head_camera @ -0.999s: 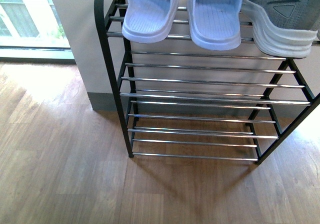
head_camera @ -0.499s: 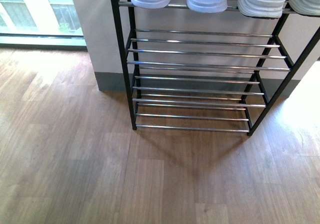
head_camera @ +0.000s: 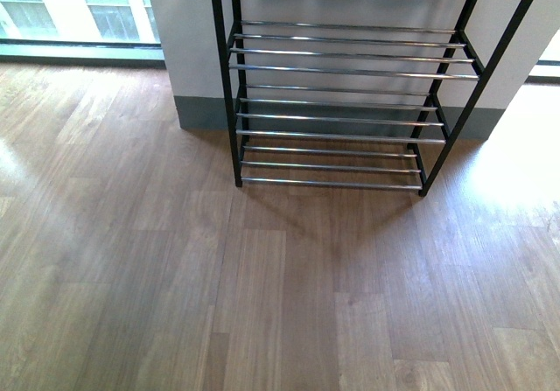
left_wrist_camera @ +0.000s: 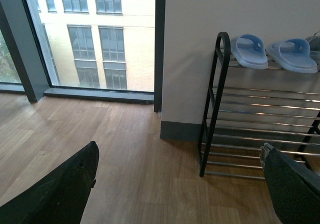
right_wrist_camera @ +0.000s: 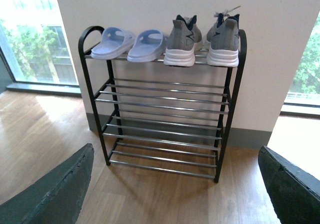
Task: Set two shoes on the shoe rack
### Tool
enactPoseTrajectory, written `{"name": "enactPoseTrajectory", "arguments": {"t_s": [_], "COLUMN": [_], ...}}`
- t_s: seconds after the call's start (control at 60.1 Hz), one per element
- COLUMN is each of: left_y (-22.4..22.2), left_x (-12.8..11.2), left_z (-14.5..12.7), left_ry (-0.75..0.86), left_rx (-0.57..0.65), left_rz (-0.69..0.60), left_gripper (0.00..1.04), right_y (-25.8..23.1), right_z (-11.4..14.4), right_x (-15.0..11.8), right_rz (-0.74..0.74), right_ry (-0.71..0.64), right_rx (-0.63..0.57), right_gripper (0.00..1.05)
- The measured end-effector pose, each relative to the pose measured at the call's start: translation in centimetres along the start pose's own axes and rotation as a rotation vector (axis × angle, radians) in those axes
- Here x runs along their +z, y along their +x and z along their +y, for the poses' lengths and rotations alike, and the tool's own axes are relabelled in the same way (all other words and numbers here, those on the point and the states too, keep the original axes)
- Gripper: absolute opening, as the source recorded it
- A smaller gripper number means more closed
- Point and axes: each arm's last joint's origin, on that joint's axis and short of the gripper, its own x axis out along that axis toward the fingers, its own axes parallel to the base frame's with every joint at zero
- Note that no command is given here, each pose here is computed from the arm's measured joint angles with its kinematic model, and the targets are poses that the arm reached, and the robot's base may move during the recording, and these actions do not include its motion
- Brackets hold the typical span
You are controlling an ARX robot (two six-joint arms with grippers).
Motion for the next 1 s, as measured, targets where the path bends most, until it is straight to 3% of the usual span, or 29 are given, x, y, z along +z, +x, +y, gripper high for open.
{"name": "enactPoseTrajectory", "arguments": {"t_s": [0.999], "left_y": [0.00], "left_x": [0.00], "left_z": [0.00], "left_ry": [0.001], "left_rx": [0.000], "left_rz": [0.000], "left_gripper": [0.95], "right_y": [0.00], "right_z": [0.00], "right_x": [-0.01], "right_rz": [0.001], "right_ry": [0.000], "right_rx": [0.000], "right_gripper": [0.95]}}
